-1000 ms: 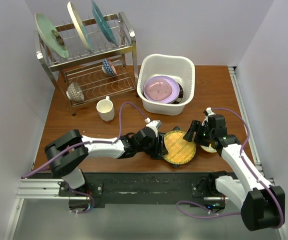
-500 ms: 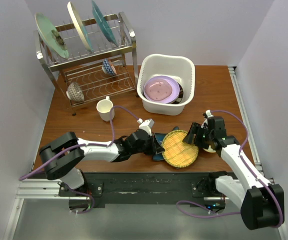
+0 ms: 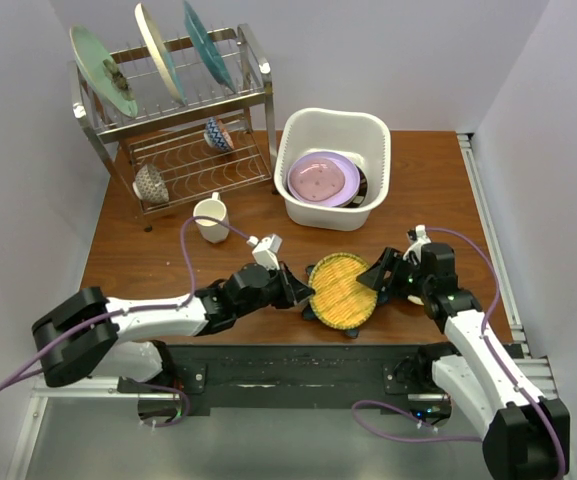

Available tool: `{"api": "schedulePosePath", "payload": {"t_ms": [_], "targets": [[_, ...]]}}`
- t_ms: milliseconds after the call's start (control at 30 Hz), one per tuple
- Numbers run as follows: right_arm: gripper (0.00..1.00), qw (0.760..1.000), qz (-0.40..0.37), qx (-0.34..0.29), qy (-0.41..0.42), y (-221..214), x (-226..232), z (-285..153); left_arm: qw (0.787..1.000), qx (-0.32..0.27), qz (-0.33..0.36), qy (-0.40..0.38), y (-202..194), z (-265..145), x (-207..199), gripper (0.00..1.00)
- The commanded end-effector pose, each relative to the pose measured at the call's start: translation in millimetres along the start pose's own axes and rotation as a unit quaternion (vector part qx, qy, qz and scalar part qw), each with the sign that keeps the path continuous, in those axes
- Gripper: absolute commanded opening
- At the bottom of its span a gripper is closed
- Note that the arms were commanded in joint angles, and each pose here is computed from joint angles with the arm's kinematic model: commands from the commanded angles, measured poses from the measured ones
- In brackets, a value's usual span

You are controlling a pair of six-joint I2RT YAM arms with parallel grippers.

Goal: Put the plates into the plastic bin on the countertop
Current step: Pick up the plate from the corner of the board.

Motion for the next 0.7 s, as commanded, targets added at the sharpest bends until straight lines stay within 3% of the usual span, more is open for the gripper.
{"api": "schedulePosePath", "payload": {"t_ms": [0, 367, 667], "targets": [[0.68, 0.996, 0.008, 0.013, 0.086, -3.1, 27.6, -0.7, 0.997, -0.073, -0.014, 0.006, 30.7, -11.2, 1.8, 0.0], [0.68, 0.986, 0.017, 0.016, 0.166, -4.9, 50.4, -4.4, 0.983, -0.153, -0.067, -0.069, 46.3, -47.8, 6.4, 0.0], [0.68, 0.983, 0.026, 0.031, 0.176, -10.2, 48.4, 1.4, 0.97, -0.196, -0.073, -0.12, 59.2, -71.8, 3.0, 0.0]]}}
Point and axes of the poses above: each gripper's point midway between its finger pads, its own z axis out along the fingers, its own x axis along the line the jaws close on, y = z × x, the point moved 2 cm from there along -z, back along the fingers, and after that the axes turned 11 degrees about z, right-handed, at the moved point
